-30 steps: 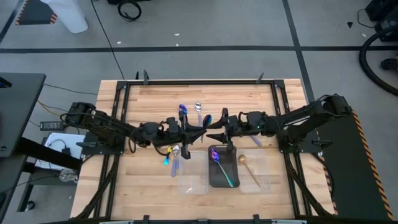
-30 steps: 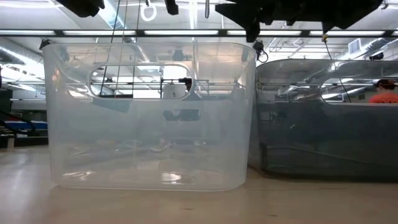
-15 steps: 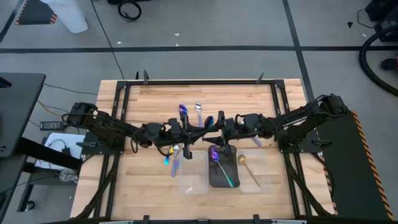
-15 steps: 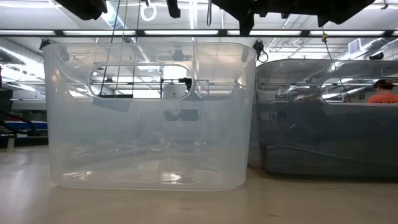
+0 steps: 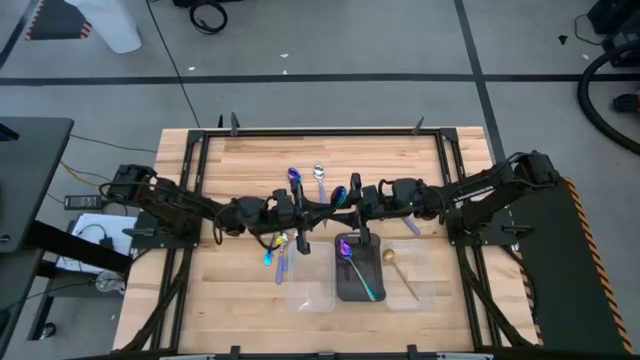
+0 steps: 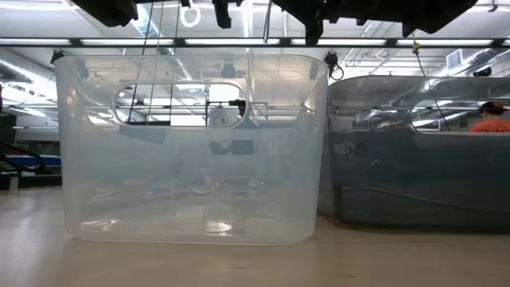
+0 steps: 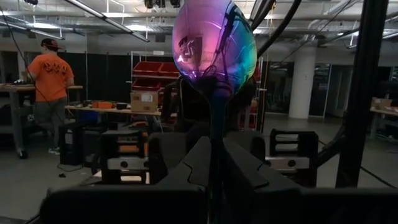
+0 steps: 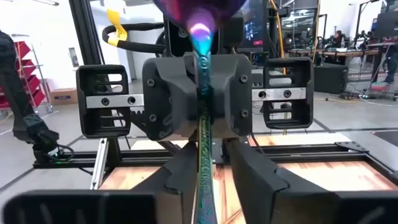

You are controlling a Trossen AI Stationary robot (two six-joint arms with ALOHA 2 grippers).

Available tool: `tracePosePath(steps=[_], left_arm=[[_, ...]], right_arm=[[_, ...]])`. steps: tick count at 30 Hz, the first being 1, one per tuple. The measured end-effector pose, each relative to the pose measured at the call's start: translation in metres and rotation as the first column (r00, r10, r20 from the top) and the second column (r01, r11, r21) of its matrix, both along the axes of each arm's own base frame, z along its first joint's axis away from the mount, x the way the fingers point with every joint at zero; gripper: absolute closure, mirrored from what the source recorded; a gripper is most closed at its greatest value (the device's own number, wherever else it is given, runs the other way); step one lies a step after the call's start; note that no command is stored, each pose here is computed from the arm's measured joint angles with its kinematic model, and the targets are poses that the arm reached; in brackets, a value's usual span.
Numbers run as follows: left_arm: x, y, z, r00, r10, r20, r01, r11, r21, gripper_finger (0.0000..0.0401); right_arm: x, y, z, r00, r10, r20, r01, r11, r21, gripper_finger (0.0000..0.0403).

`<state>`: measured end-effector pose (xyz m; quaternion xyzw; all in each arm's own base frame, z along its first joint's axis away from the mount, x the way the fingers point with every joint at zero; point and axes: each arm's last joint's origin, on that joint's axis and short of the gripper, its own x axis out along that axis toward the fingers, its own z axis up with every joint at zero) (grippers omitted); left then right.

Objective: Sort silverware by color (type)
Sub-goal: Put the blue spoon into the black bin

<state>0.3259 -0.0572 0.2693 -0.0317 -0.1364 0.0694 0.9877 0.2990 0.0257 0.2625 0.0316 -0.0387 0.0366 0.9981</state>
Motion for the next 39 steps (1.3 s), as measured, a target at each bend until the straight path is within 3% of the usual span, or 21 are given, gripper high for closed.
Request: tracePosePath(steps=[8,14,22,26,32,39], left_arm=[[0.002,0.008,-0.004,0.999,0.018,-0.050,-0.018,1.000,-0.006,0.0370],[0.003,0.011,-0.007,0.997,0.026,-0.074,-0.027,1.000,-0.014,0.0360],[0.002,0.011,-0.008,0.993,0.025,-0.114,-0.025,1.000,-0.005,0.0265],[-0.007,0.009,-0.001,0.985,0.011,-0.172,-0.011,1.000,0.000,0.0236],[-0.025,0.000,0.008,0.954,-0.037,-0.297,0.041,0.999,0.009,0.0237],[-0.044,-0.002,0.007,0.888,-0.034,-0.459,0.051,0.998,0.025,0.0241]], right_arm=[[0.000,-0.002,-0.002,1.000,-0.013,-0.015,0.013,1.000,-0.019,0.0379],[0.000,-0.006,-0.006,0.997,-0.035,-0.070,0.036,0.999,0.016,0.0379],[-0.001,-0.009,-0.009,0.988,-0.082,-0.130,0.092,0.993,0.073,0.0375],[-0.002,-0.006,-0.012,0.984,-0.088,-0.156,0.105,0.988,0.109,0.0374],[-0.005,-0.002,-0.018,0.941,-0.242,-0.238,0.277,0.952,0.129,0.0372],[-0.010,0.012,-0.024,0.904,-0.314,-0.291,0.381,0.899,0.214,0.0372]])
